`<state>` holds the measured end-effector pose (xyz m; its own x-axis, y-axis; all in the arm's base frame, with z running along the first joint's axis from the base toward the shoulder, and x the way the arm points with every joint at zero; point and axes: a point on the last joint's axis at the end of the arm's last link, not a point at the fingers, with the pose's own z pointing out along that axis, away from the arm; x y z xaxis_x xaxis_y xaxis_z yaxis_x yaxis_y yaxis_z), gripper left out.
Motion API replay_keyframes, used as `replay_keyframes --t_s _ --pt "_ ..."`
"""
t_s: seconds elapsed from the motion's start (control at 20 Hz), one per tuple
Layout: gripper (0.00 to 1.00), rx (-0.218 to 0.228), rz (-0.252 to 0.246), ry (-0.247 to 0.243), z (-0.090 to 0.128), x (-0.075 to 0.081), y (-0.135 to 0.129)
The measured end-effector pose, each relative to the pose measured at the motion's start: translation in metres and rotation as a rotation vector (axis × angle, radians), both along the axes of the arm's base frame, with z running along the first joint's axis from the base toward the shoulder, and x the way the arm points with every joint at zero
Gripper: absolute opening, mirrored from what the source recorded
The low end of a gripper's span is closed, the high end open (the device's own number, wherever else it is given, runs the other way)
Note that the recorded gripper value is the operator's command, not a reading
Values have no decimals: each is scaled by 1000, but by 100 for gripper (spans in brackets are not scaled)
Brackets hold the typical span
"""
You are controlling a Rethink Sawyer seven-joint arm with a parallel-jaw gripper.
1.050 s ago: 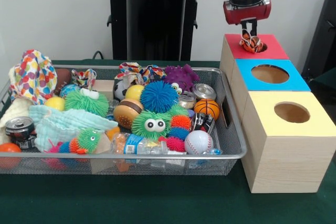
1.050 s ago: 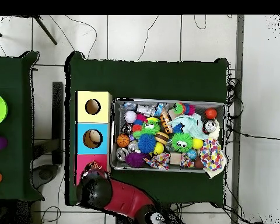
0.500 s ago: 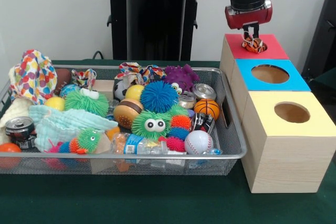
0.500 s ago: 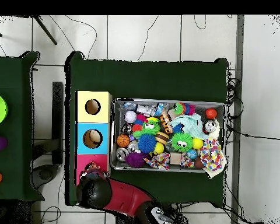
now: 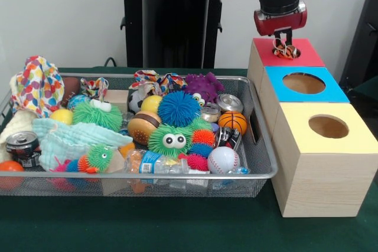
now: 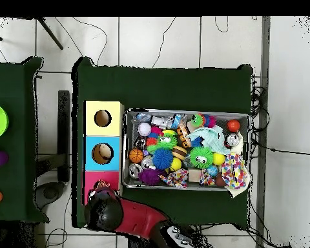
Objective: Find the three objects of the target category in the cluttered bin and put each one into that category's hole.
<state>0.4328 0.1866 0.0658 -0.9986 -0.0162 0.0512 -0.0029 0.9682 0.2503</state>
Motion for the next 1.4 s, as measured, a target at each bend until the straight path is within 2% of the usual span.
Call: replay_keyframes --t_s 0.5,1.4 --pt "0 -10 12 -27 -21 -10 3" --pt "0 -35 27 -76 -28 -12 13"
